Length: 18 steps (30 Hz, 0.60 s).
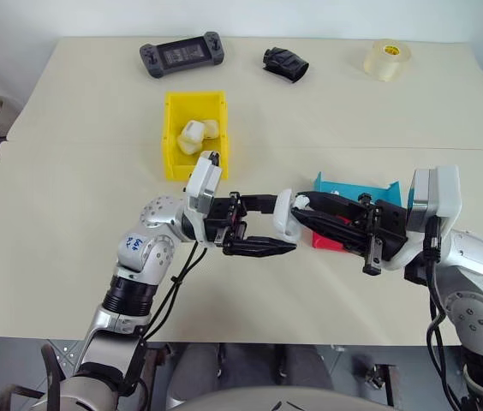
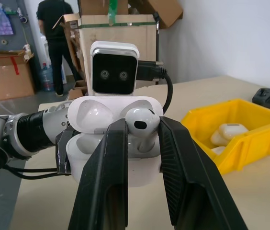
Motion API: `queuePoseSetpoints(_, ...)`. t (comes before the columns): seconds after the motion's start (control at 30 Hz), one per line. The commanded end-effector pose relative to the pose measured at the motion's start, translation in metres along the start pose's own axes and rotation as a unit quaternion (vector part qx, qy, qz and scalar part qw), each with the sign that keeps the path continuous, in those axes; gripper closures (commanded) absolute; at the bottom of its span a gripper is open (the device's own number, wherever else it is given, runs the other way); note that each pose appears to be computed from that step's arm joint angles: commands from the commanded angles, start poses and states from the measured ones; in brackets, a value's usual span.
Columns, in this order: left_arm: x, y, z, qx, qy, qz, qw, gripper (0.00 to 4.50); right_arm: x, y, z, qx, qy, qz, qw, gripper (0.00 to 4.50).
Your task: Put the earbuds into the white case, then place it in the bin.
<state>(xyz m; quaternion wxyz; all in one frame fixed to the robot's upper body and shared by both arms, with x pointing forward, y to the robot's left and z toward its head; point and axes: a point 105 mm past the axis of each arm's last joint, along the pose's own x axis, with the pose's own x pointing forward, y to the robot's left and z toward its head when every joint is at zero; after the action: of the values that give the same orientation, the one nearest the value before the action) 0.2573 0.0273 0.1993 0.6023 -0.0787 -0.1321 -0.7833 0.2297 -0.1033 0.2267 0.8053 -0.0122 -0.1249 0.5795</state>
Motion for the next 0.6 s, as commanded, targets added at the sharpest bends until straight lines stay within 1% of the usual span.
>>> queuePoseSetpoints(0.03,0.006,-0.007,0.024,0.058,-0.034,-0.024,0.997,1.70,-0.005,-0.003,-0.013,0.039,0.036,-0.005,0.999,3.94)
queuePoseSetpoints(0.07,0.006,-0.007,0.024,0.058,-0.034,-0.024,0.997,1.70,-0.005,-0.003,-0.012,0.037,0.038,-0.003,0.999,3.94)
queuePoseSetpoints(0.1,0.006,-0.007,0.024,0.059,-0.034,-0.025,0.997,1.70,-0.005,-0.002,-0.011,0.040,0.038,0.000,0.998,3.20)
queuePoseSetpoints(0.23,0.006,-0.008,0.023,0.061,-0.033,-0.026,0.997,1.70,-0.006,-0.003,-0.007,0.029,0.038,-0.001,0.999,1.96)
queuePoseSetpoints(0.3,0.006,-0.008,0.022,0.061,-0.033,-0.025,0.997,1.70,-0.008,-0.003,-0.005,0.023,0.039,-0.004,0.999,1.25)
queuePoseSetpoints(0.4,0.004,-0.009,0.018,0.062,-0.026,-0.026,0.997,1.70,-0.024,-0.006,0.002,0.001,0.050,-0.026,0.998,0.22)
queuePoseSetpoints(0.43,0.003,-0.009,0.017,0.063,-0.024,-0.026,0.997,1.70,-0.031,-0.007,0.004,-0.008,0.057,-0.036,0.998,0.04)
queuePoseSetpoints(0.5,0.002,-0.011,0.013,0.068,-0.015,-0.030,0.997,1.70,-0.049,-0.012,0.006,-0.024,0.075,-0.066,0.995,0.04)
queuePoseSetpoints(0.6,0.002,-0.013,0.007,0.082,-0.003,-0.035,0.996,1.70,-0.092,-0.018,0.006,-0.044,0.106,-0.133,0.984,0.04)
